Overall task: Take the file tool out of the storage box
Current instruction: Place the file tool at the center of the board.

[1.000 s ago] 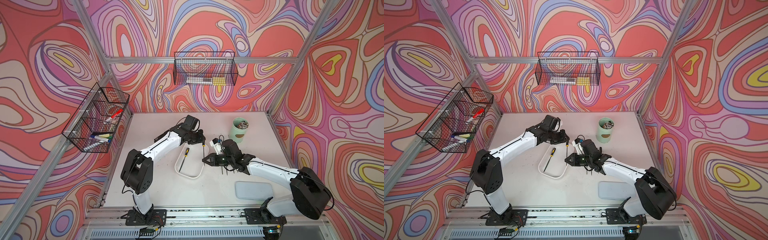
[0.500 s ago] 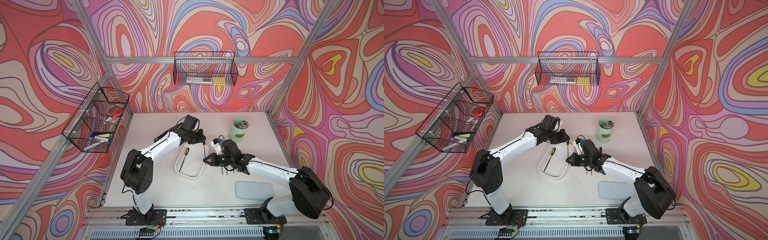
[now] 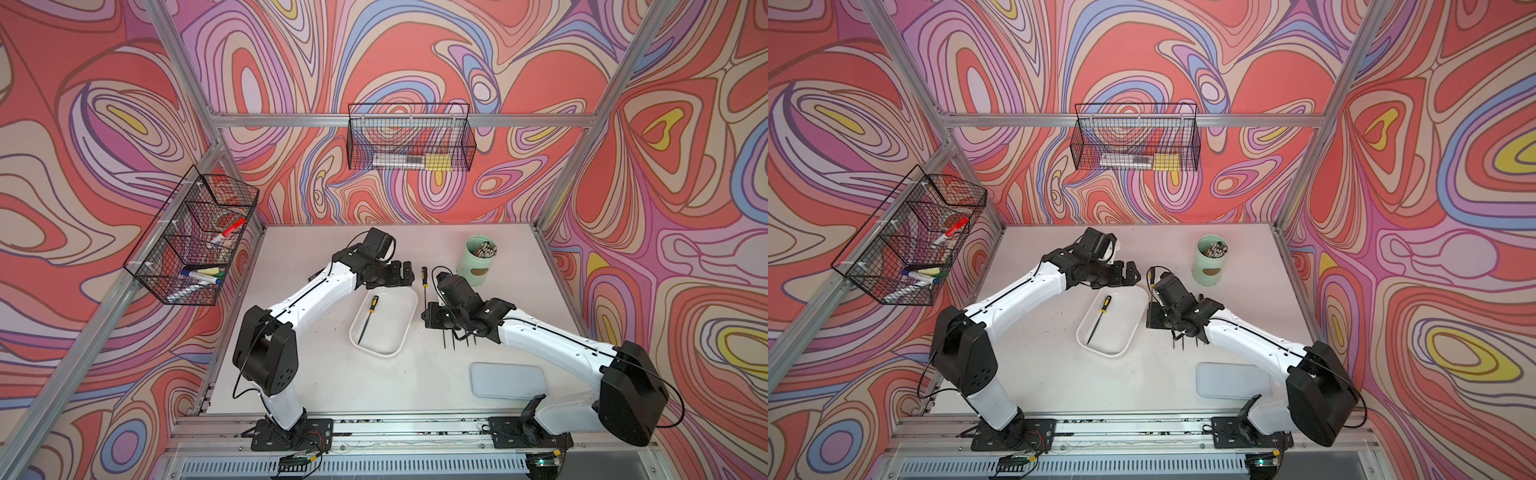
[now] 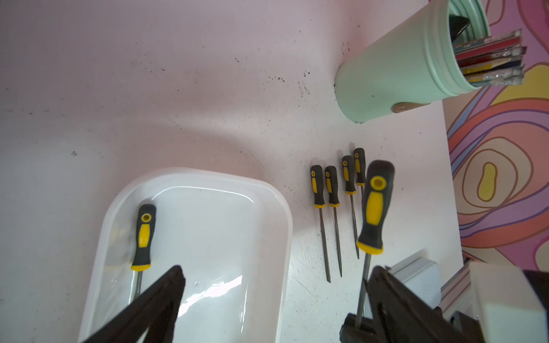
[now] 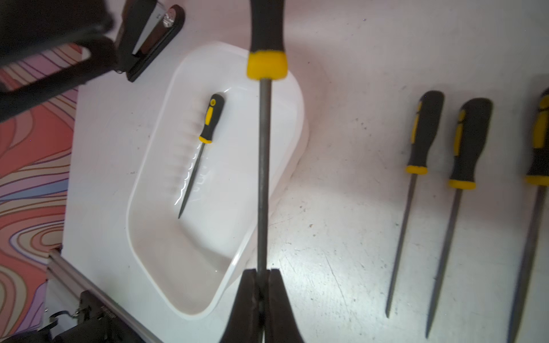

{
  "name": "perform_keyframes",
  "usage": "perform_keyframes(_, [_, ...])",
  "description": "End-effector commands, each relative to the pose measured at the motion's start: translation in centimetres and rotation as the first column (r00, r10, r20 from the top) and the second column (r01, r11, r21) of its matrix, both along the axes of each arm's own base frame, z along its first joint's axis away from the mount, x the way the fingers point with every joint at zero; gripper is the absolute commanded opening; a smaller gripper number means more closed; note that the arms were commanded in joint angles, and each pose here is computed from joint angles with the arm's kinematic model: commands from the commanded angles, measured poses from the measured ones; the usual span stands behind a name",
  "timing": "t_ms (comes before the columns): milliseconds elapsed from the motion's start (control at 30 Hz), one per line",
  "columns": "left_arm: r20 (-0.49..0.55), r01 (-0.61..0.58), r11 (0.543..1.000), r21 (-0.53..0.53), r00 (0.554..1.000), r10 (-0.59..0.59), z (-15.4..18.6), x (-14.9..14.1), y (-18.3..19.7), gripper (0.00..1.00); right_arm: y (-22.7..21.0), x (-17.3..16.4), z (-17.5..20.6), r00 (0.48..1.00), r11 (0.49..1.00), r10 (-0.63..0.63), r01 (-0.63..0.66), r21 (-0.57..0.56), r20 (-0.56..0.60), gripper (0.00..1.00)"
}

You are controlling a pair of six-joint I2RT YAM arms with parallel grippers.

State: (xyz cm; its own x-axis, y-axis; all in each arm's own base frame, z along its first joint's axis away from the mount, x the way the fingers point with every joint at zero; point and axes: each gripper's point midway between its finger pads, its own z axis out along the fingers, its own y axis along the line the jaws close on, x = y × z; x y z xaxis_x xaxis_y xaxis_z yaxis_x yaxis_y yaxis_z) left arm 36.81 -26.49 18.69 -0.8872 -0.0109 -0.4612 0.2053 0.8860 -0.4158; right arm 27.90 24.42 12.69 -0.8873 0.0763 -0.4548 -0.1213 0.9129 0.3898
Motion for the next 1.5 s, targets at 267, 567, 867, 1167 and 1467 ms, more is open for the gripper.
perform_keyframes(267, [0.055,-0.005,0.975,0.222,0.998,-0.007,1.5,-2.8,6.0,0.99,-4.1,-1.3,-6.6,0.978,0.946,-0.132,0.076,-0.317,-0.161,0.0])
perform_keyframes(567, [0.059,-0.005,0.977,0.214,0.998,-0.008,1.6,-3.2,6.3,0.99,-2.8,-1.2,-8.8,0.971,0.942,-0.113,0.037,-0.333,-0.212,0.0])
perform_keyframes(867, [0.052,-0.005,0.976,0.217,0.999,-0.007,1.3,-3.3,6.3,0.99,-2.7,-1.6,-9.9,0.963,0.926,-0.122,0.024,-0.376,-0.241,0.0])
perform_keyframes(1167, [0.047,-0.016,0.97,0.243,0.999,0.004,0.8,-3.0,6.7,0.99,-2.5,-2.2,-10.5,0.959,0.92,-0.123,0.013,-0.393,-0.257,0.0])
perform_keyframes(1467, [0.043,-0.021,0.968,0.251,0.999,0.01,0.6,-3.0,6.8,0.99,-2.6,-2.5,-10.6,0.958,0.916,-0.123,0.008,-0.402,-0.26,0.09])
